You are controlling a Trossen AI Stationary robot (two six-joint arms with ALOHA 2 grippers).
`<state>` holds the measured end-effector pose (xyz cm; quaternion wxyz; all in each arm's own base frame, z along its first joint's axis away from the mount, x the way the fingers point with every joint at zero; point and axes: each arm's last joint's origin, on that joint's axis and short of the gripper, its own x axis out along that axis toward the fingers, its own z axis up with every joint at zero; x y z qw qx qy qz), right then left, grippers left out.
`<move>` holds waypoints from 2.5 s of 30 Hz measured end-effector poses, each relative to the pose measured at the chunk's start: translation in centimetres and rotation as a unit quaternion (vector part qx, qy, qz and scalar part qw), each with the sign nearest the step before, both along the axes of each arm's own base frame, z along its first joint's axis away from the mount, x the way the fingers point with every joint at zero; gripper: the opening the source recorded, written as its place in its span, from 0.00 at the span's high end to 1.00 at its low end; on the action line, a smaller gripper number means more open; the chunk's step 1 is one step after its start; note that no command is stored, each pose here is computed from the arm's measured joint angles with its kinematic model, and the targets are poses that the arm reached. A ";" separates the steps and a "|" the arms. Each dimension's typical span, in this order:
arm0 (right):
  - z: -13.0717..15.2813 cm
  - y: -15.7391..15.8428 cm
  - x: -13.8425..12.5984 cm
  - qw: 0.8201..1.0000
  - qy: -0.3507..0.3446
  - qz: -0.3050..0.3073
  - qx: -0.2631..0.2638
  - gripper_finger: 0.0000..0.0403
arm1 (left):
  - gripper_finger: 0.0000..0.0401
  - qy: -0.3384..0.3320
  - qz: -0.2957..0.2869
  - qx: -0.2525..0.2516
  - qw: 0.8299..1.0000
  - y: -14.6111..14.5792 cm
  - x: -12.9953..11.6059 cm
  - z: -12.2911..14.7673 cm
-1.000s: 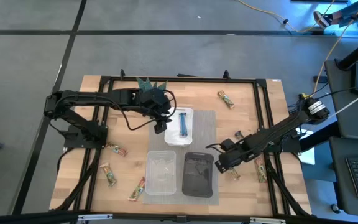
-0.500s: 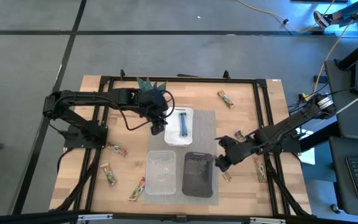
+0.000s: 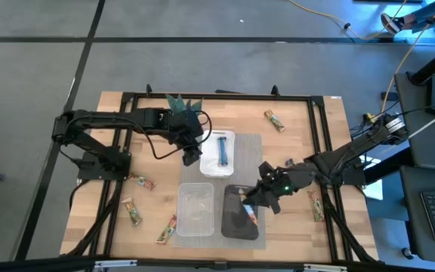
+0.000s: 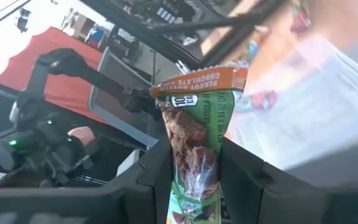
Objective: Pick and place Granola Bars by type
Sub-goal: Put the bottom right yellow granola bar into the black bin
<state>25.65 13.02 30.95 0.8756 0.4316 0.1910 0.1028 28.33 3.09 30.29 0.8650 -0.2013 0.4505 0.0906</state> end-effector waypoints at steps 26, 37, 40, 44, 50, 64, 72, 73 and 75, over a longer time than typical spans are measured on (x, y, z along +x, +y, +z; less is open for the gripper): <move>-7.7 2.8 8.3 0.924 0.340 -0.040 -0.171 0.70 | 0.56 -0.073 0.036 -0.083 0.993 -15.7 -6.2 2.2; -12.3 3.4 9.6 0.898 0.399 -0.048 -0.177 0.70 | 0.56 -0.050 0.077 -0.084 0.992 -17.6 -8.0 -0.5; -13.0 3.5 9.7 0.895 0.407 -0.047 -0.175 0.70 | 0.56 -0.037 0.084 -0.086 0.992 -17.8 -8.4 -1.5; -13.4 3.7 9.9 0.896 0.410 -0.038 -0.168 0.70 | 0.56 -0.019 0.097 -0.084 0.992 -17.9 -8.8 -2.9; -13.4 3.7 9.9 0.896 0.410 -0.037 -0.168 0.70 | 0.56 -0.026 0.128 -0.093 0.987 -18.0 -9.1 -4.5; -13.4 3.7 9.9 0.896 0.408 -0.034 -0.171 0.70 | 0.56 -0.039 0.129 -0.109 0.985 -18.1 -9.0 -6.0; -13.4 3.7 9.9 0.896 0.407 -0.031 -0.173 0.70 | 0.56 -0.039 0.128 -0.108 0.985 -18.1 -9.0 -6.0; -13.4 3.7 9.9 0.896 0.407 -0.031 -0.173 0.70 | 0.56 -0.039 0.128 -0.108 0.985 -18.1 -9.0 -6.0; -13.4 3.7 9.9 0.897 0.406 -0.031 -0.173 0.70 | 0.56 -0.039 0.128 -0.108 0.985 -18.1 -9.0 -6.0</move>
